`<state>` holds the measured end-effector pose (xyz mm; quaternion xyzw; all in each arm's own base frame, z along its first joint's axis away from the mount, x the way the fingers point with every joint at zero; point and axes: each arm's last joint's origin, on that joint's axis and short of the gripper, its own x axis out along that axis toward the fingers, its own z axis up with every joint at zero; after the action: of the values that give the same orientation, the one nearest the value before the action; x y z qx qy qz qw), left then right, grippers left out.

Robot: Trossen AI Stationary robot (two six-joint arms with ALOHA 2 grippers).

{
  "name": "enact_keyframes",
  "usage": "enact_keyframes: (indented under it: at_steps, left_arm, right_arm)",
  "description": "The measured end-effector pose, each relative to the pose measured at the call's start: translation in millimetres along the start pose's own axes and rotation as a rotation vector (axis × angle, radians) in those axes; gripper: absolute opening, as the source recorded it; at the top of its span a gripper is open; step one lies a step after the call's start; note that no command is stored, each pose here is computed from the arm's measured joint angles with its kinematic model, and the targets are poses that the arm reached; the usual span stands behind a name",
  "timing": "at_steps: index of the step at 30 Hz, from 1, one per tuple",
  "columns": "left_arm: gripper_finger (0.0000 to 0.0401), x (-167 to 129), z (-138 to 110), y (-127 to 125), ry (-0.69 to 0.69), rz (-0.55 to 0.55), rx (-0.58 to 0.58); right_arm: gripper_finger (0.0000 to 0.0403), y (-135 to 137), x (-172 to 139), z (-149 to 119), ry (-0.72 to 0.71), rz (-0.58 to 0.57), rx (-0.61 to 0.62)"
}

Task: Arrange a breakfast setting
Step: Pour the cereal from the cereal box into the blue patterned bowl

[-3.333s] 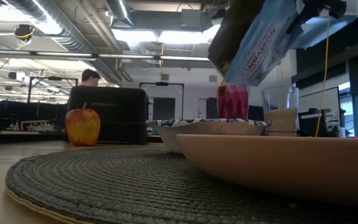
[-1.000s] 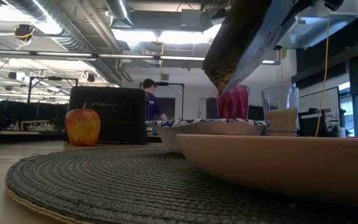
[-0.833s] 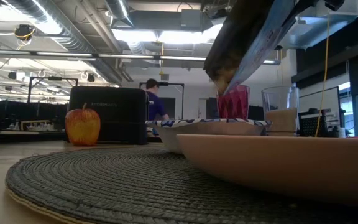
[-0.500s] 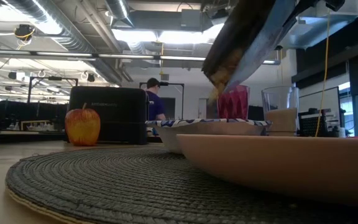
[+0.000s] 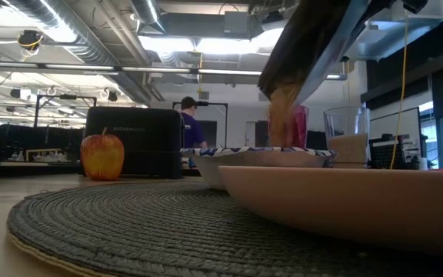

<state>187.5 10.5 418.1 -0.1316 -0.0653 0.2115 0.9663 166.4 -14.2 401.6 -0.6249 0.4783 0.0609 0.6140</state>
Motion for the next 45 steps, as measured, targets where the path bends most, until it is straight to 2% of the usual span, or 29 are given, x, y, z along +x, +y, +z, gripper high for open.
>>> enact_keyframes:
  at_steps: [14, 22, 29, 45]
  left_arm:
    - [0.0174, 0.0, 0.0, 0.0, 0.0, 0.0, 0.0]
    - [0.0174, 0.0, 0.0, 0.0, 0.0, 0.0, -0.001]
    - [0.0174, 0.0, 0.0, 0.0, 0.0, 0.0, 0.0]
    - [0.0174, 0.1, -0.1, 0.0, 0.001, 0.0, 0.001]
  right_arm:
    - [0.0126, -2.5, -0.2, 0.8, -0.011, -0.023, 0.019]
    - [0.0126, -6.3, 1.9, 1.5, 0.041, -0.053, 0.016]
    - [0.0126, -6.0, 5.3, 4.7, 0.001, -0.021, -0.008]
    - [0.0126, -7.2, 6.6, 4.0, 0.064, -0.035, -0.011]
